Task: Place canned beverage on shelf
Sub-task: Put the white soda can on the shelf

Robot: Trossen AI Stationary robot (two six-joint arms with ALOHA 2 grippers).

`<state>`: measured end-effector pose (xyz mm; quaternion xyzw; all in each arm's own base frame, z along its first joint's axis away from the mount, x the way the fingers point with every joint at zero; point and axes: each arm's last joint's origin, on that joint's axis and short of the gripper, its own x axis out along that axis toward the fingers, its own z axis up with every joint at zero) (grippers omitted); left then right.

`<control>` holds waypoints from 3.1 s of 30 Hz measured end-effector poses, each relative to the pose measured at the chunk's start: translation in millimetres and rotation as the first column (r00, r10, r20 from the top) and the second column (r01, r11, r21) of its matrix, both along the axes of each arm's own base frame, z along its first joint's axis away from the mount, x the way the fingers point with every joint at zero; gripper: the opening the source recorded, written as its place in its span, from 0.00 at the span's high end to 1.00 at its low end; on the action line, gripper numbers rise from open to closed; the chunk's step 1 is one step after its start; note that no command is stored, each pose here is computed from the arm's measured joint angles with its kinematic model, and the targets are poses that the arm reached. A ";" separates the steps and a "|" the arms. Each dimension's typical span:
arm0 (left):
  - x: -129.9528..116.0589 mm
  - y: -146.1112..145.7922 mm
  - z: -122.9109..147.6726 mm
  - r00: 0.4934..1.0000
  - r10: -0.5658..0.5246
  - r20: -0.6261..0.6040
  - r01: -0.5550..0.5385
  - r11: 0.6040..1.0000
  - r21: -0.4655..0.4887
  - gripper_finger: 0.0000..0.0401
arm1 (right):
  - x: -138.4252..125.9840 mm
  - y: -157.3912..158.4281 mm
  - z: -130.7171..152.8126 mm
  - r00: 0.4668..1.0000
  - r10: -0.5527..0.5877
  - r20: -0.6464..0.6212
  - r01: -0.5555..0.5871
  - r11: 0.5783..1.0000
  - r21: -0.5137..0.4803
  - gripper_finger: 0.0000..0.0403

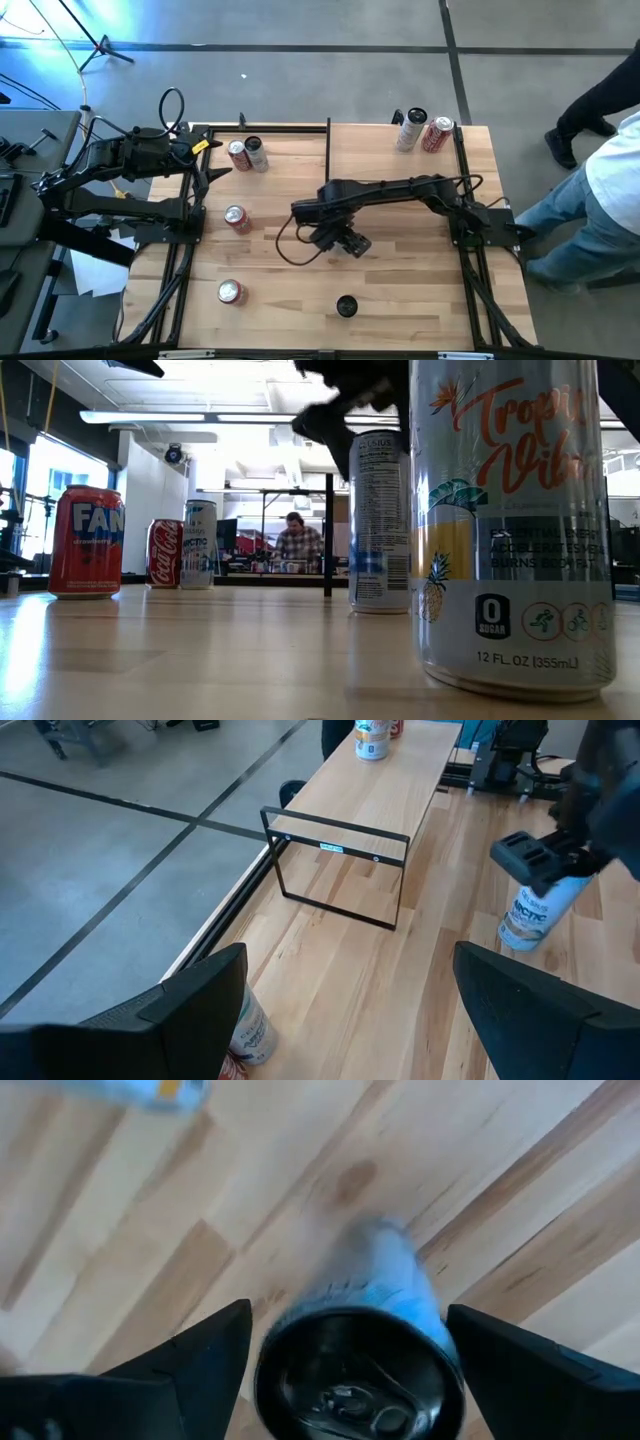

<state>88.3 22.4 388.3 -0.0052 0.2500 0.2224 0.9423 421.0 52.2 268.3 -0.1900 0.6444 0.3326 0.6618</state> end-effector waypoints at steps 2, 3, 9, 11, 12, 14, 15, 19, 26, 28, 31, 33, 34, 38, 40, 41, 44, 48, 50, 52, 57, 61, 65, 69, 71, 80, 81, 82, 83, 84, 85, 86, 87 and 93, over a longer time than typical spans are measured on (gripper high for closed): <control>0.0 0.0 0.0 1.000 0.000 0.000 0.000 1.000 0.000 0.16 | -9.6 2.0 -2.7 0.999 0.030 -0.034 -0.031 0.999 -0.017 0.20; 0.0 0.0 0.0 1.000 0.000 0.000 0.000 1.000 0.000 0.16 | -14.1 3.8 -2.7 0.998 0.042 -0.046 -0.043 0.999 -0.030 0.20; 0.0 0.0 0.0 1.000 0.000 0.000 0.000 1.000 0.000 0.16 | -32.4 5.1 9.4 0.997 0.065 -0.030 -0.068 0.988 -0.137 0.20; 0.0 0.0 0.1 1.000 0.000 0.000 0.000 1.000 0.000 0.16 | -35.0 3.8 12.1 0.996 0.082 -0.023 -0.085 0.987 -0.138 0.20; 0.0 0.0 0.1 1.000 0.000 0.000 0.000 1.000 0.000 0.16 | -35.1 3.6 12.0 0.995 0.095 -0.022 -0.097 0.986 -0.137 0.20; 0.1 0.0 0.0 1.000 0.000 0.000 0.000 1.000 0.000 0.16 | -35.5 3.8 12.5 0.993 0.120 -0.019 -0.121 0.983 -0.134 0.20; 0.1 0.0 0.0 1.000 0.000 0.000 0.000 1.000 0.000 0.16 | -35.6 3.8 13.1 0.991 0.133 -0.015 -0.134 0.982 -0.133 0.20; 0.0 0.0 0.0 1.000 0.000 0.000 0.000 1.000 0.000 0.16 | -34.6 5.1 13.6 0.984 0.177 0.005 -0.175 0.980 -0.097 0.20; 0.0 0.0 0.0 1.000 0.000 0.000 0.000 1.000 0.000 0.16 | -31.5 6.2 13.5 0.968 0.247 0.049 -0.243 0.967 -0.072 0.20; 0.0 0.0 0.0 1.000 0.000 0.000 0.000 1.000 0.000 0.16 | -31.6 4.9 13.5 0.965 0.260 0.048 -0.256 0.964 -0.071 0.20; -0.1 0.0 0.0 1.000 0.000 0.000 0.000 1.000 0.000 0.16 | -31.8 4.5 13.5 0.959 0.279 0.048 -0.276 0.959 -0.071 0.20; 0.0 0.0 0.1 1.000 0.000 0.000 0.000 1.000 0.000 0.16 | -31.3 4.6 13.5 0.956 0.287 0.054 -0.283 0.957 -0.071 0.21; 0.0 0.0 0.1 1.000 0.000 0.000 0.000 1.000 0.000 0.16 | -31.1 5.5 13.5 0.956 0.288 0.057 -0.284 0.956 -0.069 0.22; 0.0 0.0 0.0 1.000 0.000 0.000 0.000 1.000 0.000 0.16 | -31.3 9.3 13.4 0.956 0.287 0.060 -0.283 0.957 -0.069 0.28; 0.0 0.0 0.1 1.000 0.000 0.000 0.000 1.000 0.000 0.16 | -31.5 11.2 13.5 0.955 0.290 0.060 -0.286 0.956 -0.070 0.33; 0.0 0.0 0.1 1.000 0.000 0.000 0.000 1.000 0.000 0.16 | -31.6 12.2 13.5 0.954 0.292 0.060 -0.288 0.955 -0.070 0.35; 0.0 0.0 0.0 1.000 0.000 0.000 0.000 1.000 0.000 0.16 | -31.9 13.4 13.7 0.960 0.274 0.058 -0.270 0.960 -0.069 0.40; 0.0 0.0 0.0 1.000 0.000 0.000 0.000 1.000 0.000 0.16 | -32.2 13.4 13.7 0.963 0.263 0.053 -0.259 0.963 -0.069 0.40; 0.1 0.0 0.0 1.000 0.000 0.000 0.000 1.000 0.000 0.16 | -32.1 13.4 13.8 0.961 0.270 0.055 -0.266 0.961 -0.070 0.40; -0.1 0.0 0.1 1.000 0.000 0.001 0.000 1.000 0.000 0.16 | -32.2 13.2 13.8 0.953 0.298 0.057 -0.293 0.953 -0.074 0.36; 0.0 0.0 0.0 1.000 0.000 0.000 0.000 1.000 0.000 0.16 | -32.7 10.5 13.5 0.910 0.411 0.059 -0.407 0.910 -0.077 0.30; 0.0 0.0 0.0 1.000 0.000 0.000 0.000 1.000 0.000 0.16 | -33.0 9.9 13.6 0.895 0.442 0.062 -0.438 0.896 -0.071 0.35; 0.0 0.0 0.0 1.000 0.000 0.000 0.000 1.000 0.000 0.16 | -31.3 12.8 16.3 0.904 0.421 0.080 -0.415 0.906 -0.078 0.41; 0.1 0.0 0.0 1.000 0.000 0.000 0.000 1.000 0.000 0.16 | -30.6 13.8 20.9 0.911 0.402 0.097 -0.396 0.915 -0.077 0.41; 0.0 0.0 0.0 1.000 0.000 0.000 0.000 1.000 0.000 0.16 | -30.4 13.7 23.6 0.904 0.414 0.106 -0.407 0.910 -0.080 0.41; 0.0 0.0 0.0 1.000 0.000 0.000 0.000 1.000 0.000 0.16 | -33.2 12.7 32.4 0.695 0.706 0.134 -0.699 0.708 -0.107 0.40; 0.0 0.0 0.0 1.000 0.000 0.000 0.000 1.000 0.000 0.16 | -33.7 12.7 32.5 0.660 0.739 0.136 -0.732 0.673 -0.105 0.39; 0.1 0.0 -0.1 1.000 0.000 -0.001 0.000 1.000 0.000 0.16 | -33.8 12.7 32.4 0.622 0.771 0.140 -0.764 0.636 -0.108 0.39; 0.0 0.0 0.0 1.000 0.000 0.000 0.000 1.000 0.000 0.16 | -33.6 12.9 32.1 0.580 0.802 0.145 -0.795 0.596 -0.114 0.39; 0.0 0.0 0.0 1.000 0.000 0.000 0.000 1.000 0.000 0.16 | -33.4 12.8 31.7 0.538 0.830 0.149 -0.823 0.555 -0.119 0.39; 0.0 0.0 0.1 1.000 0.000 0.000 0.000 1.000 0.000 0.16 | -33.5 12.8 31.6 0.496 0.855 0.152 -0.849 0.514 -0.123 0.39; 0.0 0.0 0.0 1.000 0.000 0.000 0.000 1.000 0.000 0.16 | -33.5 12.7 31.4 0.452 0.879 0.153 -0.872 0.472 -0.129 0.38; 0.0 0.0 0.0 1.000 0.000 0.000 0.000 1.000 0.000 0.16 | -33.5 12.5 31.4 0.405 0.902 0.150 -0.894 0.425 -0.139 0.38; 0.0 0.0 0.0 1.000 0.000 0.000 0.000 1.000 0.000 0.16 | -33.3 11.3 31.3 0.086 0.988 0.125 -0.977 0.108 -0.183 0.38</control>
